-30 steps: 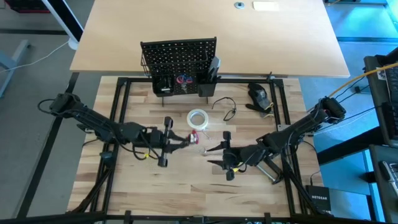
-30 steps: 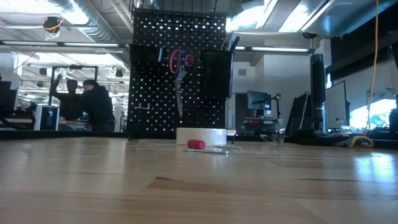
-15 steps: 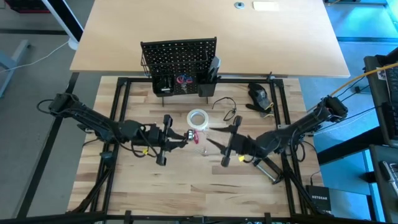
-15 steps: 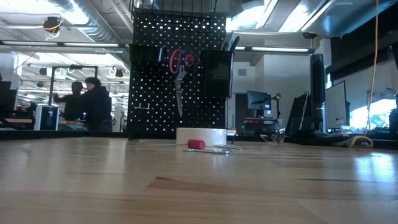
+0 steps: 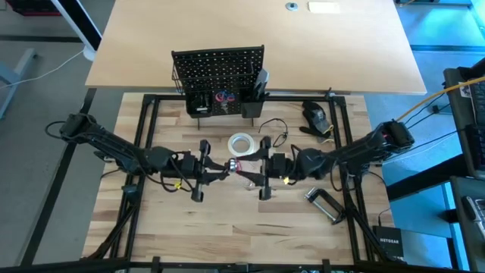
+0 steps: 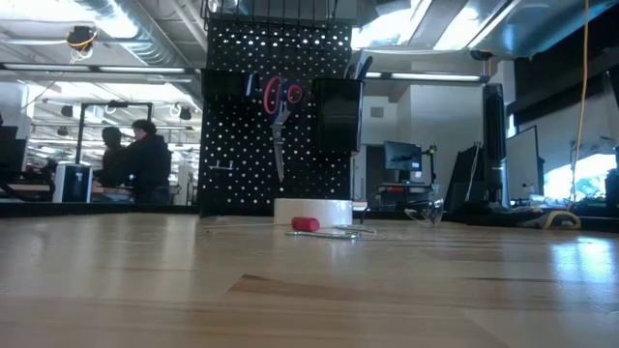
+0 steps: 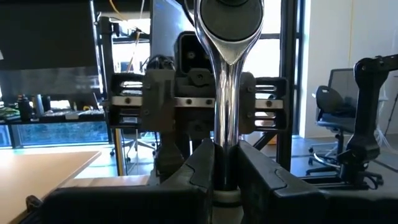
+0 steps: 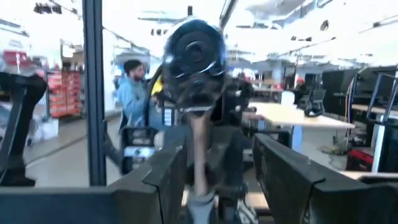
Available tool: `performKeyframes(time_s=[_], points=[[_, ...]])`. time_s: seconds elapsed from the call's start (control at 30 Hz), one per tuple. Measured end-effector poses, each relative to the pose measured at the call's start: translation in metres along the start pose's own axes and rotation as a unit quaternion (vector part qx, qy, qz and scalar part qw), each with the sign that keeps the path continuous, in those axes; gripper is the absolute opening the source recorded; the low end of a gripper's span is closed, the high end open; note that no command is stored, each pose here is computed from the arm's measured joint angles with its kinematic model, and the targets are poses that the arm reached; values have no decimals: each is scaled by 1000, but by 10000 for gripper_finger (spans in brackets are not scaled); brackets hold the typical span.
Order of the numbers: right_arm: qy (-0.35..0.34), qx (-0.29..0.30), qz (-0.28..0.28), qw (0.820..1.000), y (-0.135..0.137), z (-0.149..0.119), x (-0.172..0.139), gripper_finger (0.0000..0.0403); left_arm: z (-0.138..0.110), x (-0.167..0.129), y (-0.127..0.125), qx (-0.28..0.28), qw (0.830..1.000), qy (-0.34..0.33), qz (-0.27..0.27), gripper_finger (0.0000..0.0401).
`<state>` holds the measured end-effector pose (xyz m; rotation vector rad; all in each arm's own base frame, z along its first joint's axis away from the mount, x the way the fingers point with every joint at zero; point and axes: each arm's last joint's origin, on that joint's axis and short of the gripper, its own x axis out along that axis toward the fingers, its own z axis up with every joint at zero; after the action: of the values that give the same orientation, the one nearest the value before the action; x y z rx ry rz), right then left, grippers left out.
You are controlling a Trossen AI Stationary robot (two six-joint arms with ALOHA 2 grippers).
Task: Hang tools onto peg board
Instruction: Put the silver ratchet wrench into the left black bin on the peg board
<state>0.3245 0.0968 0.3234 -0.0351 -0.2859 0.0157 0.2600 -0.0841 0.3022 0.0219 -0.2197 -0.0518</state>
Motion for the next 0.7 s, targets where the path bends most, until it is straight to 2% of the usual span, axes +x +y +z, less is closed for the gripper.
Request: performKeyframes(time_s=[0.13, 0.3, 0.53, 0.7], points=[[-18, -7, 30, 999, -3, -2, 5, 182, 0, -1, -3, -1, 1000, 2, -5, 39], [2, -7, 52, 999, 3, -9, 18, 182, 0, 0, -2, 4, 1000, 2, -1, 35], [13, -22, 40, 999, 6, -10, 35, 179, -5, 1, 0, 2, 1000, 15, 3, 42], [12, -38, 60, 997, 7, -9, 35, 135, -5, 1, -1, 8, 1000, 16, -1, 38]])
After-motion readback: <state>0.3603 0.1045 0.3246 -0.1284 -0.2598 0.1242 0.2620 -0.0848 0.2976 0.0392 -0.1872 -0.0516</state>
